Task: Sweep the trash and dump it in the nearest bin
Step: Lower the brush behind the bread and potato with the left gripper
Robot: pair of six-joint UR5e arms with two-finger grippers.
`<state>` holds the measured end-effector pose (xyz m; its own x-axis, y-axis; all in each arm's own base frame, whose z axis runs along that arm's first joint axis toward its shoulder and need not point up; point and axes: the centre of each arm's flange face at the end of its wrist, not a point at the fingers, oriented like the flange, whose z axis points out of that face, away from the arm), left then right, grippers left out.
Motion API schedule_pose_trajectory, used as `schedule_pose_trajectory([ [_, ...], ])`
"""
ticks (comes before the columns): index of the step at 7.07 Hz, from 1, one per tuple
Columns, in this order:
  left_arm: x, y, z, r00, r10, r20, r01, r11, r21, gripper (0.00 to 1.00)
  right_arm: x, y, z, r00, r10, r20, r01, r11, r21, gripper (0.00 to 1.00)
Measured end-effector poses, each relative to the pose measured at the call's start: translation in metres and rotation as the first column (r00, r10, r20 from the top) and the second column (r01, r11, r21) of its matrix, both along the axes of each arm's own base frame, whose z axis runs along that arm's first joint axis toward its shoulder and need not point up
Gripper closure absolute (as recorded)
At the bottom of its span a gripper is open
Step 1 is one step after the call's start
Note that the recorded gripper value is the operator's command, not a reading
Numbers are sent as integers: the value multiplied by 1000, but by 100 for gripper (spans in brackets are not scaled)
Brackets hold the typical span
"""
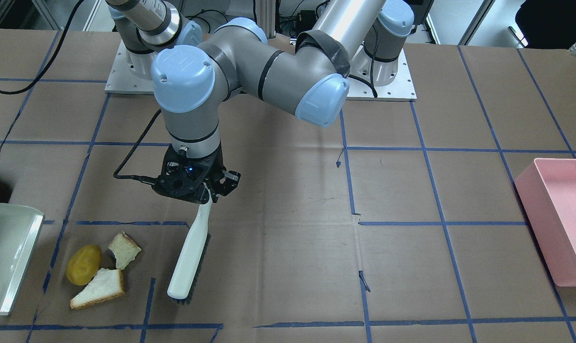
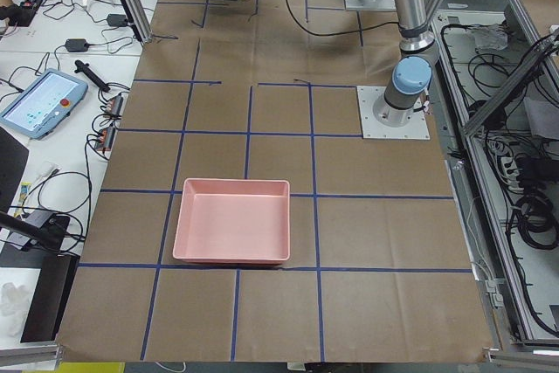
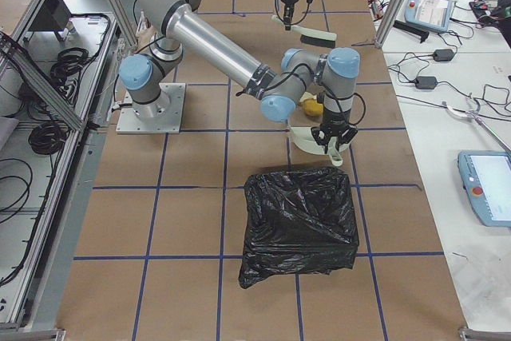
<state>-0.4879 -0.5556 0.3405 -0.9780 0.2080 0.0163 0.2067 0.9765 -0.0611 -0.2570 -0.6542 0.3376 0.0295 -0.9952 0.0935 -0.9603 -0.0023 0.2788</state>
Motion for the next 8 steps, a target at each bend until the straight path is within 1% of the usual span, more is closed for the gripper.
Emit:
schedule_pose_trajectory([
  [1,-24,1,-16,999,41,6,-41,999,10,100,-2,-5,-10,1000,6,2,-6,1000,-3,100],
  [2,-51,2,-30,998,62,9,-62,998,11,100,-3,-9,-19,1000,10,4,-10,1000,-6,100],
  [3,-76,4,-40,998,64,15,-65,998,19,100,-1,-12,-28,1000,14,13,-14,1000,-2,100],
  [6,-126,11,-67,992,109,56,-112,992,60,100,6,-17,-47,996,22,91,-21,1000,-15,100],
  [8,-138,6,-82,986,143,87,-147,988,41,100,10,-19,-55,991,15,131,-12,1000,-20,100],
])
